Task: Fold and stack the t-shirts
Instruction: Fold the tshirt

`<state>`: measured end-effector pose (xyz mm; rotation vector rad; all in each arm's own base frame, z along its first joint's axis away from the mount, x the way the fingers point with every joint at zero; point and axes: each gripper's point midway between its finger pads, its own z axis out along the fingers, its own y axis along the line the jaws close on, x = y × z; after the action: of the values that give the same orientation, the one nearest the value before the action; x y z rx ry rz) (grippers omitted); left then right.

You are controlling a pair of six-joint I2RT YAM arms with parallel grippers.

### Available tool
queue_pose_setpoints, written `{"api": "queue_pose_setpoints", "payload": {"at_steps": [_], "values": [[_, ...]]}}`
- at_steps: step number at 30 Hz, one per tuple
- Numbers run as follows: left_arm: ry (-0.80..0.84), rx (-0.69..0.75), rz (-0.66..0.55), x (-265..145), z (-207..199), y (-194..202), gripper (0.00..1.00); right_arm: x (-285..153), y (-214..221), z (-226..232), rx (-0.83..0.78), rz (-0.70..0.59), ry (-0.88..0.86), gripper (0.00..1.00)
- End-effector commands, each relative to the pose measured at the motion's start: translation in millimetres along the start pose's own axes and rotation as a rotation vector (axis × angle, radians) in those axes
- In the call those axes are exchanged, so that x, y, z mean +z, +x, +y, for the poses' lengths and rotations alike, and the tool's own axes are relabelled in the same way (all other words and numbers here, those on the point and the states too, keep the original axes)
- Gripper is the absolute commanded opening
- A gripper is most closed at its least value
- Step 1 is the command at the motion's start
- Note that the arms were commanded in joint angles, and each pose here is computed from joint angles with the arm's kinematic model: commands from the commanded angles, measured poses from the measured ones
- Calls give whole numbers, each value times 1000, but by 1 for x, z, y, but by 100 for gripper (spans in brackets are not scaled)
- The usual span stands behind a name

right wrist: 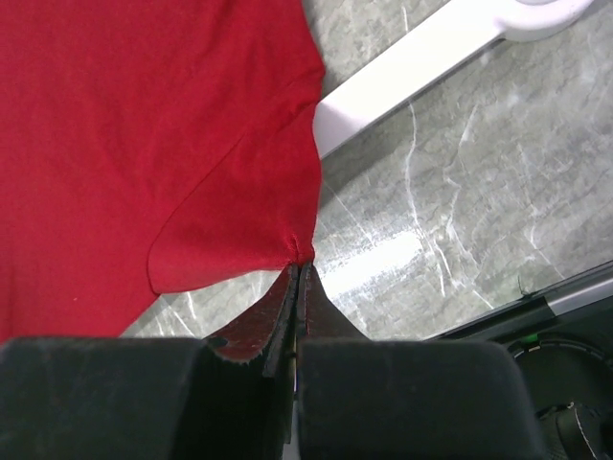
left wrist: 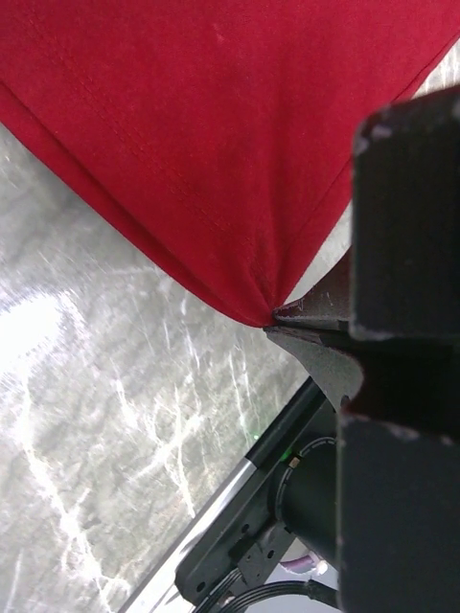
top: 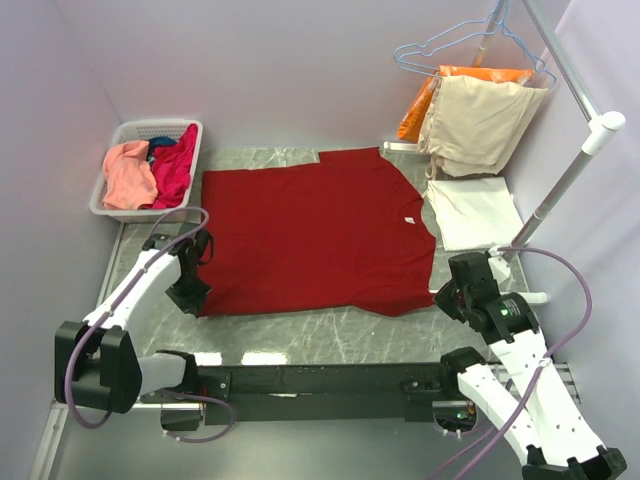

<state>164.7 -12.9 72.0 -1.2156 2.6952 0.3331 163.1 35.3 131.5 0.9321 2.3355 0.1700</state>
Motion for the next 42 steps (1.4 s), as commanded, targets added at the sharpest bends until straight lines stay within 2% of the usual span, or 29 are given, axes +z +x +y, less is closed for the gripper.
{"api": "queue_pose_setpoints", "payload": {"at_steps": [1, 6, 15, 22, 34, 42], "values": [[-10, -15, 13, -4, 12, 7, 1, -7, -5, 5, -3, -18, -35, 0], [16, -7, -16, -8, 4, -2, 1, -2, -5, 18, -48, -6, -75, 0], [24, 5, -108, -14, -21, -36, 1, -4, -53, 73, -106, -121, -169, 0], [28, 21, -117, -6, -45, -51, 1, 2, -79, 107, -133, -179, -211, 0], [22, 50, -179, -3, -86, -89, 1, 34, -113, 132, -133, -257, -171, 0], [-26, 70, -194, 10, -101, -107, 1, 70, -126, 144, -138, -246, -122, 0]]}}
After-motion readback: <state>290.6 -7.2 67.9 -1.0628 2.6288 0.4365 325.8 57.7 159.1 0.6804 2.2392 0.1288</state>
